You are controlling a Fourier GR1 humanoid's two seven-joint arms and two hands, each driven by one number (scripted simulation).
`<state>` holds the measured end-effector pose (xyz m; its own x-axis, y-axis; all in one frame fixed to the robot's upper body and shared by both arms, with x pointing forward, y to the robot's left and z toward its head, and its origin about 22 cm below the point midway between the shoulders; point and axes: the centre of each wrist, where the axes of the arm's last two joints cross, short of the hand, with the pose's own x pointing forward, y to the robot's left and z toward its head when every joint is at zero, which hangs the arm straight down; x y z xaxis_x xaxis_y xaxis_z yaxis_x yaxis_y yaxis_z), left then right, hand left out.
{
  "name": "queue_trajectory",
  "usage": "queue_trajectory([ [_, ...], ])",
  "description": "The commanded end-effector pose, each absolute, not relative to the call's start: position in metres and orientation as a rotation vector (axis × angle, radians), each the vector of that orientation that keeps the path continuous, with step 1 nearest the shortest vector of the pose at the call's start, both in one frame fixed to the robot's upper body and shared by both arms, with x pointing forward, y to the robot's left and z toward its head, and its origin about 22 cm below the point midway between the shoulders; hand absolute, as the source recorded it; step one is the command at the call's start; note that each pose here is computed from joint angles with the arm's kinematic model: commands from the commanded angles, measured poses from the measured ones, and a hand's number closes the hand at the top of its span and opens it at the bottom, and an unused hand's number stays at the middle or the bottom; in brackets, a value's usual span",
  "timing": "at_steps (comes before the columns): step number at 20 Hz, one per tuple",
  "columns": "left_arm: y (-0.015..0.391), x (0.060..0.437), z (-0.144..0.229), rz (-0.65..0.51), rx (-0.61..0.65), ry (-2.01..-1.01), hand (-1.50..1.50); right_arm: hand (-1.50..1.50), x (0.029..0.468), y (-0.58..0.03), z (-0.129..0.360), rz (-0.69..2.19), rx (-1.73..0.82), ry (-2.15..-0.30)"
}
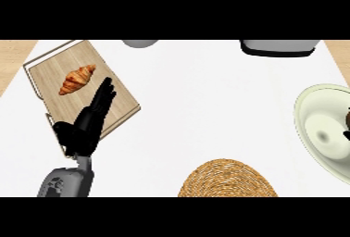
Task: Pick the squash from the placemat and place it in the bowl
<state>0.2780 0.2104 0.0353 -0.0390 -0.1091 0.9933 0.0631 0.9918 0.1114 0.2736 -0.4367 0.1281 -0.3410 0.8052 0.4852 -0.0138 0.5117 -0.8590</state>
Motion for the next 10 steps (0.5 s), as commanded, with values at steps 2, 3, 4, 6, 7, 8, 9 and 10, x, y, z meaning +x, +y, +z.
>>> queue_trajectory([
  [2,0.211,0.279,0.040,-0.119,0.039,-1.598,0.00,-1.50,0.295,-0.445,0.100,1.022,-0.475,-1.595],
  [3,0.212,0.286,0.033,-0.131,0.038,-1.610,0.00,-1.50,0.299,-0.454,0.091,1.016,-0.453,-1.593],
  [4,0.218,0.286,0.037,-0.144,0.058,-1.588,0.00,-1.50,0.294,-0.460,0.089,1.009,-0.389,-1.614],
  [6,0.201,0.277,0.038,-0.135,0.053,-1.604,0.00,-1.50,0.304,-0.462,0.092,0.998,-0.314,-1.659],
  [7,0.214,0.275,0.042,-0.109,0.029,-1.617,0.00,-1.50,0.295,-0.470,0.080,0.955,-0.299,-1.699],
  [8,0.221,0.276,0.026,-0.133,0.026,-1.596,0.00,-1.50,0.312,-0.468,0.089,0.947,-0.279,-1.727],
  [9,0.210,0.289,0.039,-0.128,0.044,-1.603,0.00,-1.50,0.307,-0.477,0.088,0.885,-0.243,-1.777],
  [10,0.217,0.280,0.046,-0.133,0.057,-1.593,0.00,-1.50,0.323,-0.462,0.103,0.870,-0.209,-1.797],
])
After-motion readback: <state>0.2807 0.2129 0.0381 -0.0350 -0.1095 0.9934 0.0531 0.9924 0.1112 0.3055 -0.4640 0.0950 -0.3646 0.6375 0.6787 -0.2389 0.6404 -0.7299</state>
